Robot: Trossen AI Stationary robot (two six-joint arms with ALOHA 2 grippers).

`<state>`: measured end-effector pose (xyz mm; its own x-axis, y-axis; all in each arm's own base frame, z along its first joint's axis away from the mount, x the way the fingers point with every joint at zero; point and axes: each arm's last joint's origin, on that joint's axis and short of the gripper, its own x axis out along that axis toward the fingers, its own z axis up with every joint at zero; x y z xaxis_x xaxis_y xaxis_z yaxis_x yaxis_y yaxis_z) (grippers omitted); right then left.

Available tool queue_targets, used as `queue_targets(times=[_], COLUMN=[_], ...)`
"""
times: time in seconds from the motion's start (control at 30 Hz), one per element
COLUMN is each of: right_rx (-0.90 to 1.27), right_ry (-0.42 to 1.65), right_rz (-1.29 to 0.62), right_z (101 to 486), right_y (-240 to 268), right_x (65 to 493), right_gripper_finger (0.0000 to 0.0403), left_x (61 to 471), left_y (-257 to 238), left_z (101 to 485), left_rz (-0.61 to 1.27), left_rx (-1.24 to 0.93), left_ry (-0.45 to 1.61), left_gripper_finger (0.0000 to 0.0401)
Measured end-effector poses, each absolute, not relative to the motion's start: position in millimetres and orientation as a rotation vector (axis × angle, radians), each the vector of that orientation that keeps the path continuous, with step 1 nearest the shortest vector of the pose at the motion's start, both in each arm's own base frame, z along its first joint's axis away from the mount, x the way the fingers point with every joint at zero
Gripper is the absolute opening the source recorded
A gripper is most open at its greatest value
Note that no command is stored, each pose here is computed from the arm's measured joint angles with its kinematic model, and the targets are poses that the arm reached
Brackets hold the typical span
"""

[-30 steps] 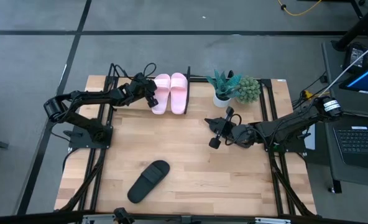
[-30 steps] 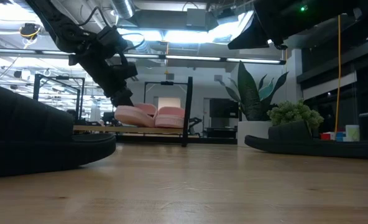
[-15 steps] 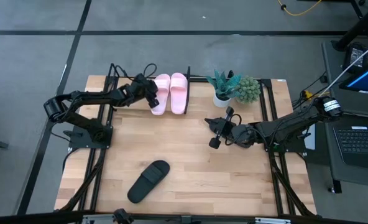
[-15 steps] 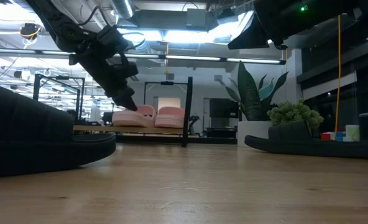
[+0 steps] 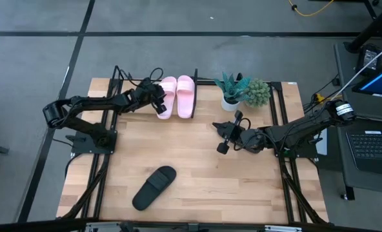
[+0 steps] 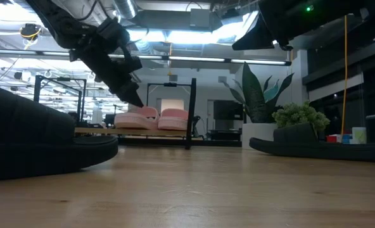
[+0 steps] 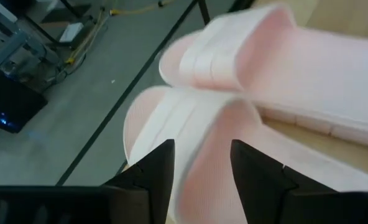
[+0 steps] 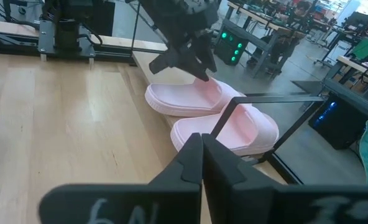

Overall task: Pick and place slides into the shelf
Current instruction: Put the pink slide on the shelf

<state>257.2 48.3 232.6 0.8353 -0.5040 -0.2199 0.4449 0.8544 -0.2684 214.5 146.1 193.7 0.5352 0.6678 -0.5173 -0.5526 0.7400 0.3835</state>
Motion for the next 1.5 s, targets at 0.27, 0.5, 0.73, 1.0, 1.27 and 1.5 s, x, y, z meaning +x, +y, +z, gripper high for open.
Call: queue_targets(times=[0.27, 0.5, 0.73, 1.0, 1.27, 1.5], right_rx=[-0.188, -0.192, -0.189, -0.188, -0.189, -0.191], right_ry=[0.284, 0.286, 0.285, 0.285, 0.292, 0.292], right_rz=[-0.509, -0.509, -0.509, -0.509, -0.490, -0.490], right_z=[232, 232, 232, 232, 232, 232], right_y=[48, 48, 48, 48, 49, 49], right_x=[257, 257, 257, 257, 257, 257], right_gripper_finger=[0.0016, 0.0005, 0.0005, 0.0009, 0.0008, 0.0004], left_x=[201, 178, 175, 184, 194, 197], left_y=[130, 119, 114, 110, 111, 110], left_z=[220, 216, 209, 198, 177, 171], left_rz=[0.718, 0.770, 0.697, 0.681, 0.658, 0.623], left_rx=[0.202, 0.117, 0.052, 0.039, 0.037, 0.008], left_ry=[0.638, 0.819, 0.880, 0.929, 1.037, 1.051], left_gripper_finger=[0.0149, 0.0093, 0.0008, 0.0001, 0.0000, 0.0000])
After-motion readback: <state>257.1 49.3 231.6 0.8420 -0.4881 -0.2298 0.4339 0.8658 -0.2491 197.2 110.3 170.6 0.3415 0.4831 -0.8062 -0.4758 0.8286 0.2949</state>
